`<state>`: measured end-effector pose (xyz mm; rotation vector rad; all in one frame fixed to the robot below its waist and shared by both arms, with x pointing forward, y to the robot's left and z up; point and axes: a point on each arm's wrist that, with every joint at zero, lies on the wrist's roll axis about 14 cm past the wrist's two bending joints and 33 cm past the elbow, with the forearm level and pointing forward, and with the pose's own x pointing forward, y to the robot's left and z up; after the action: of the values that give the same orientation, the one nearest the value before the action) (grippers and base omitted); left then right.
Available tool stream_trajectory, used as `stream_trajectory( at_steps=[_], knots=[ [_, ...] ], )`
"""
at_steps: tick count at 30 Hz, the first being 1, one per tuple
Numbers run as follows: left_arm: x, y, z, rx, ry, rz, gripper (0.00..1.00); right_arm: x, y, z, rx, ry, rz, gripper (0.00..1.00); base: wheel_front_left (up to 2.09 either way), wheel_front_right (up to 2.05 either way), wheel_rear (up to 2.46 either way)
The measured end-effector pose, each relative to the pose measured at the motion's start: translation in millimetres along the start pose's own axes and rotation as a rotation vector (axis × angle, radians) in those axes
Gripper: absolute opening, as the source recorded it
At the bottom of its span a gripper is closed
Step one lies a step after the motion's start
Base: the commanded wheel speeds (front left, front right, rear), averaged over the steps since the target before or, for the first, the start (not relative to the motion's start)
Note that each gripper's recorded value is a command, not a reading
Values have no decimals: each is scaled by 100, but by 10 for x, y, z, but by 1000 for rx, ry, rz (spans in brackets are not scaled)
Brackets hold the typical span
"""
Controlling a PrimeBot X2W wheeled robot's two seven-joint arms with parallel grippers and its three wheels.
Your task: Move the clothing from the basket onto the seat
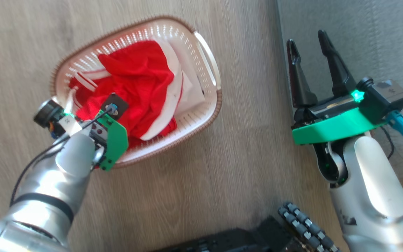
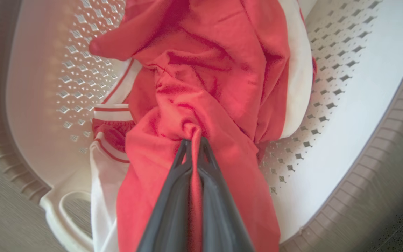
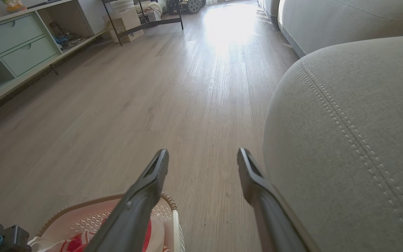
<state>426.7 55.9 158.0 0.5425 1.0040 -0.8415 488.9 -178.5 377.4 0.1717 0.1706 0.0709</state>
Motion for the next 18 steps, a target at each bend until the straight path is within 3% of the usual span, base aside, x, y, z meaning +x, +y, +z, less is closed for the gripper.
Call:
stream_trajectory(
  at_steps=[18],
  knots=[
    [-1227,-34,904,-230,-443,172,0,-602,357,623,-4,-109,56,100,0,0,0]
  ],
)
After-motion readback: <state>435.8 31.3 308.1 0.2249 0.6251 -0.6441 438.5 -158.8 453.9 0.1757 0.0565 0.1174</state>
